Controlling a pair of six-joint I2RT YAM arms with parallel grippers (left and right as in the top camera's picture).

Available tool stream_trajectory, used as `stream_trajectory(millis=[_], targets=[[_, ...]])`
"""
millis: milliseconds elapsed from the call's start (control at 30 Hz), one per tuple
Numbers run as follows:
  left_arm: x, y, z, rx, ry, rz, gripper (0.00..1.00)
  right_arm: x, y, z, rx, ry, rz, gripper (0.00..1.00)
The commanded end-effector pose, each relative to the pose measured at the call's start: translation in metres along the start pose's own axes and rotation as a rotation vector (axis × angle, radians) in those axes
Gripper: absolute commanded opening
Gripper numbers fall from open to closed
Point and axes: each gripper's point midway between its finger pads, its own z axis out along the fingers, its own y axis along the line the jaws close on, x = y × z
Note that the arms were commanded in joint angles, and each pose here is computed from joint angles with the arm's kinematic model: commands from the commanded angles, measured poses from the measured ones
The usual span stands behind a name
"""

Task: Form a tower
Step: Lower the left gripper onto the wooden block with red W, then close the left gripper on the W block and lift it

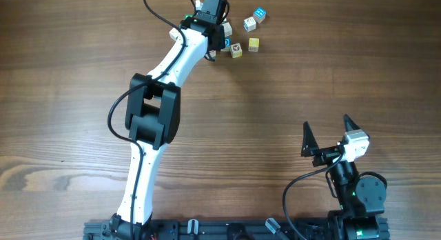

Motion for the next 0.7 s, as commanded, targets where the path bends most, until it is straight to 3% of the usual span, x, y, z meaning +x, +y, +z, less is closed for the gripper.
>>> stream_trajectory(millis=[0, 200, 433, 567, 667], targets=[[0.004, 0.004, 0.011, -0.004, 0.008, 0.0, 0.3, -0.002, -0.004, 0.0, 0.023, -0.009, 0.012, 1.0], [-0.034, 0.013, -0.018, -0.043, -0.114, -0.002, 0.26, -0.002, -0.004, 0.0, 0.023, -0.009, 0.012, 1.0], [-0.087, 0.025, -0.152, -0.006, -0.259, -0.042, 0.18, -0.002, -0.004, 0.0, 0.023, -0.009, 0.012, 1.0], [-0.079, 0.031, -0.228, 0.059, -0.245, -0.04, 0.14, -0.002, -0.004, 0.0, 0.023, -0.009, 0.012, 1.0], [-0.049, 0.035, -0.277, 0.125, -0.159, -0.019, 0.16, -0.002, -0.004, 0.0, 0.023, -0.009, 0.012, 1.0]])
